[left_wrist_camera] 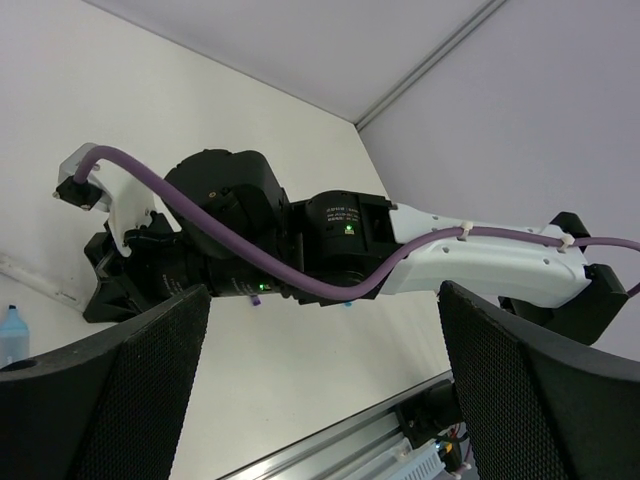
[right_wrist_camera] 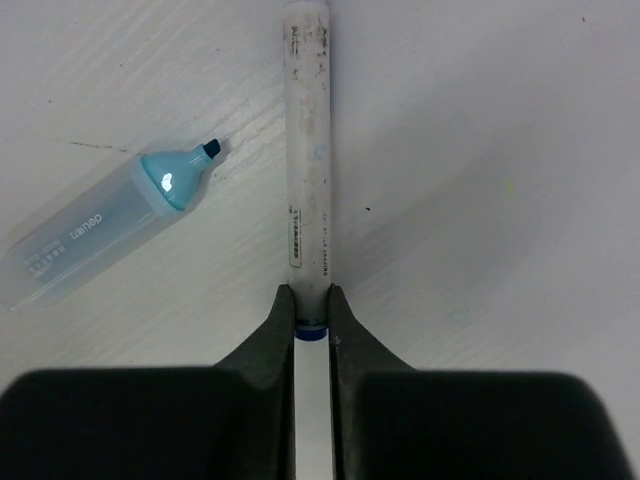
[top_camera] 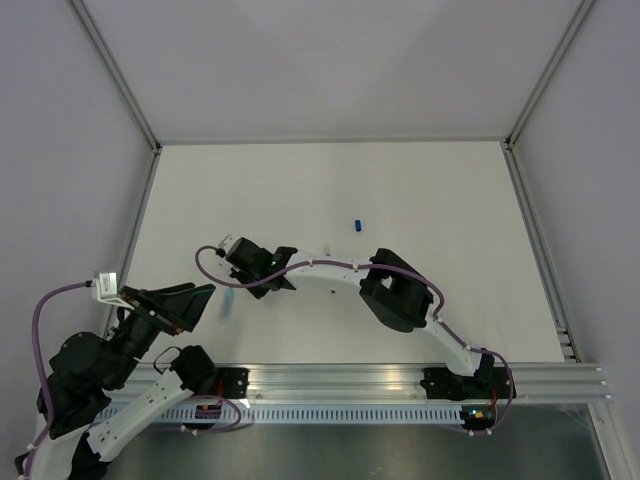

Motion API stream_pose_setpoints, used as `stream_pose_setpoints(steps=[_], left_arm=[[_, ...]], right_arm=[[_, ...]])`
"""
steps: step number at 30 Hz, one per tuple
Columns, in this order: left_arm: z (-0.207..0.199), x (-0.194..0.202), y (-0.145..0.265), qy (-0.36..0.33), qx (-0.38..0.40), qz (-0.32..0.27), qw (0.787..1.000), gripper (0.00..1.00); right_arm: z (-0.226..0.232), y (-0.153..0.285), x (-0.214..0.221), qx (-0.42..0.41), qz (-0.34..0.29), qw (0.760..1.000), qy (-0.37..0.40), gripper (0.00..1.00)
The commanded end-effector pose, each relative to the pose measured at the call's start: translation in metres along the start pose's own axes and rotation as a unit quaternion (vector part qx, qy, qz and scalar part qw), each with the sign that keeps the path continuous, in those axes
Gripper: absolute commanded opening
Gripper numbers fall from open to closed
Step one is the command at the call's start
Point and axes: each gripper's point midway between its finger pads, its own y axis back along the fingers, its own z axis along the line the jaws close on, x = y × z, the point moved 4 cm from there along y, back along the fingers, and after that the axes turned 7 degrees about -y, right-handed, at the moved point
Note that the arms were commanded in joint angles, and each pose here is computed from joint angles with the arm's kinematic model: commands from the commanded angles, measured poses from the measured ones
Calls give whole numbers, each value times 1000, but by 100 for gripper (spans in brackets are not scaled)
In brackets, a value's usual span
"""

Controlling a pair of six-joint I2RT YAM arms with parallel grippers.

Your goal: Insert the pens into the pen caps

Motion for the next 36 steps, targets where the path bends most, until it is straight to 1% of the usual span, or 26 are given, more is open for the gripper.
stream_pose_setpoints(steps=[1, 2, 3, 4, 5, 6, 7, 8, 9, 10, 11, 12, 13, 17, 22, 23, 24, 26, 27, 28, 29, 30, 32, 33, 35, 36], left_arm=[[-1, -3, -2, 21, 8, -28, 999, 98], [-2, 0, -5, 20, 12, -24, 999, 97], [-1, 6, -10, 19, 10, -17, 1000, 97], [-4, 8, -15, 19, 13, -15, 1000, 96], [-4, 10, -17, 23, 14, -14, 1000, 96], [-3, 19, -28, 18, 0, 4, 1000, 96], [-3, 24, -34, 18, -8, 15, 1000, 95], [-4, 27, -39, 21, -8, 17, 1000, 95], [-2, 34, -44, 22, -13, 27, 999, 94], [-3, 38, -47, 28, -14, 32, 999, 93], [-6, 41, -52, 33, -12, 34, 999, 92], [-4, 48, -56, 35, -14, 41, 998, 92], [-4, 51, -59, 43, -14, 43, 998, 91], [-5, 67, -73, 54, -20, 63, 996, 90], [-10, 81, -90, 48, -17, 89, 995, 91], [-12, 81, -91, 48, -13, 91, 995, 91], [-14, 80, -93, 49, -9, 88, 995, 91], [-25, 76, -95, 55, 24, 81, 995, 93], [-27, 78, -97, 58, 36, 80, 994, 94], [-34, 74, -99, 66, 53, 69, 994, 94], [-39, 75, -100, 68, 67, 73, 993, 94], [-40, 75, -102, 69, 71, 73, 992, 94], [-45, 77, -108, 64, 78, 77, 992, 93], [-46, 78, -111, 60, 78, 79, 992, 92], [-48, 83, -120, 56, 74, 86, 992, 89], [-48, 86, -123, 56, 77, 89, 991, 88]], right_arm=[[-8, -4, 18, 27, 23, 999, 2, 0], [-11, -3, 19, 31, 21, 999, -4, 0], [-12, 6, 9, 24, 3, 1000, -11, 0], [-19, 6, 21, 25, 13, 999, -17, 0], [-28, 8, 22, 22, 12, 999, -30, 0], [-32, 20, 13, 13, -6, 999, -49, 0], [-38, 19, 23, 4, -6, 998, -61, 0], [-50, 22, 22, 3, -13, 997, -79, 0], [-51, 34, 8, -11, -44, 995, -93, 0], [-57, 35, 21, -16, -35, 994, -101, 0], [-64, 38, 21, -15, -41, 993, -109, 0], [-64, 46, 12, -23, -60, 992, -111, 0], [-67, 47, 17, -25, -58, 992, -113, 0], [-77, 61, 10, -27, -83, 988, -130, 0], [-86, 89, -6, -18, -133, 979, -153, 0], [-88, 94, -8, -14, -141, 977, -162, 0], [-87, 107, -17, -17, -162, 973, -164, 0], [-91, 116, -13, -11, -172, 969, -177, 0], [-92, 133, -25, -13, -205, 961, -183, 0], [-94, 137, -18, -12, -206, 960, -188, 0], [-95, 143, -18, -14, -213, 958, -193, 0], [-93, 159, -25, -25, -237, 950, -201, 0], [-90, 167, -16, -41, -241, 948, -205, 0], [-88, 186, -24, -57, -269, 937, -215, 0], [-84, 194, -12, -80, -273, 933, -220, 0], [-81, 213, -19, -99, -303, 922, -222, 0]])
